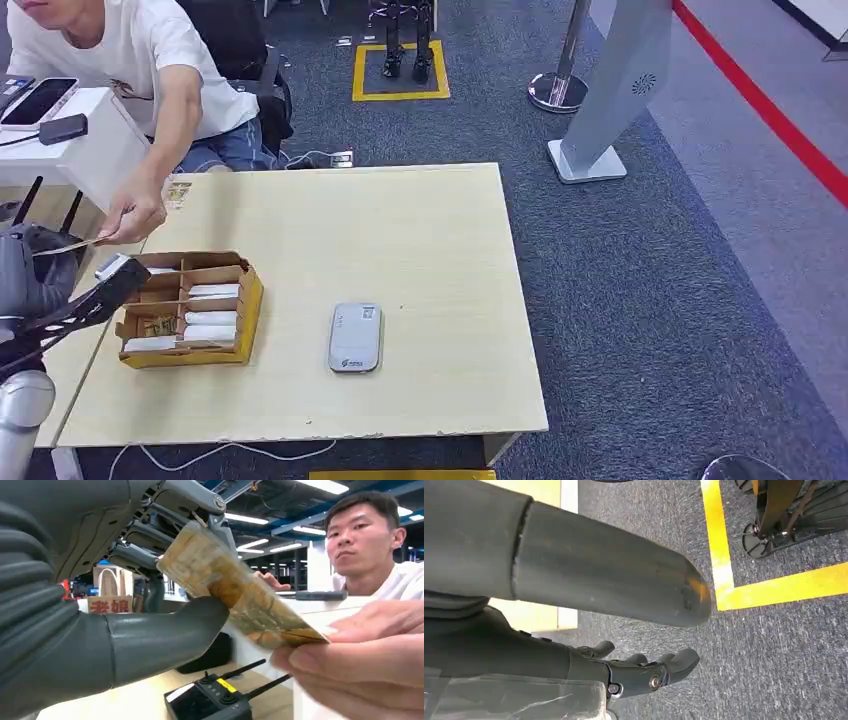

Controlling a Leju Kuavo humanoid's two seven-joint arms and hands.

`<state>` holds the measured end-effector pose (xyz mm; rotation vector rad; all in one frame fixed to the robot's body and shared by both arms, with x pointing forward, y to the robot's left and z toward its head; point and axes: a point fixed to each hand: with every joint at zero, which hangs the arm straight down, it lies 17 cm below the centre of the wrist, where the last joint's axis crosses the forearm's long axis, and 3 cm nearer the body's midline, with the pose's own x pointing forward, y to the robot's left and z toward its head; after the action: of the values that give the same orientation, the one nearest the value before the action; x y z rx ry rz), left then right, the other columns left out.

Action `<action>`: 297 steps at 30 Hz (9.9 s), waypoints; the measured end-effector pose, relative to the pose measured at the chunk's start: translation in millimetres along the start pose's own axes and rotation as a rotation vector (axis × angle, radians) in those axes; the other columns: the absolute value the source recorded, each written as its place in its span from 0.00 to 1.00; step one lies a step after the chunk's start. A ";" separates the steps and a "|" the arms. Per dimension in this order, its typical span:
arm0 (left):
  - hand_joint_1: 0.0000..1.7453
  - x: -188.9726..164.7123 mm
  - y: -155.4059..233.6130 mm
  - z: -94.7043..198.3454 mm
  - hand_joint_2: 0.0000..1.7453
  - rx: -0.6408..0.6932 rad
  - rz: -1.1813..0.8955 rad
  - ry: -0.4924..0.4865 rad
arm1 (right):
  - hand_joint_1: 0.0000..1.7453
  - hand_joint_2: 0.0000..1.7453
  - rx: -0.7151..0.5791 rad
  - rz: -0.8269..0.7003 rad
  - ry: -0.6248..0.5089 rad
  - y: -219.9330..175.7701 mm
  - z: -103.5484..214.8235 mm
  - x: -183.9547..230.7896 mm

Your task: Pass the card to the sensor for recognition and then transmit it.

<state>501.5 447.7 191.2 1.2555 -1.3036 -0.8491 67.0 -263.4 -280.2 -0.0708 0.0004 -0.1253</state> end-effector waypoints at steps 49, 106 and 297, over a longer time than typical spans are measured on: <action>1.00 214.7 -117.7 106.0 1.00 -0.091 0.154 -0.371 | 0.00 0.00 -0.007 0.088 0.001 6.0 0.5 -3.7; 1.00 327.9 -243.7 164.0 1.00 -0.434 0.257 -0.408 | 0.00 0.00 -0.024 0.206 -0.008 7.7 4.8 19.1; 0.00 5.9 -111.3 155.9 1.00 -0.645 -0.105 -0.309 | 0.00 0.00 -0.002 0.130 0.019 7.4 0.7 -9.0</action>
<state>372.5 393.3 60.3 0.6988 -1.0672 -1.4424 59.0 -254.8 -280.1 -0.0712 0.0243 0.0039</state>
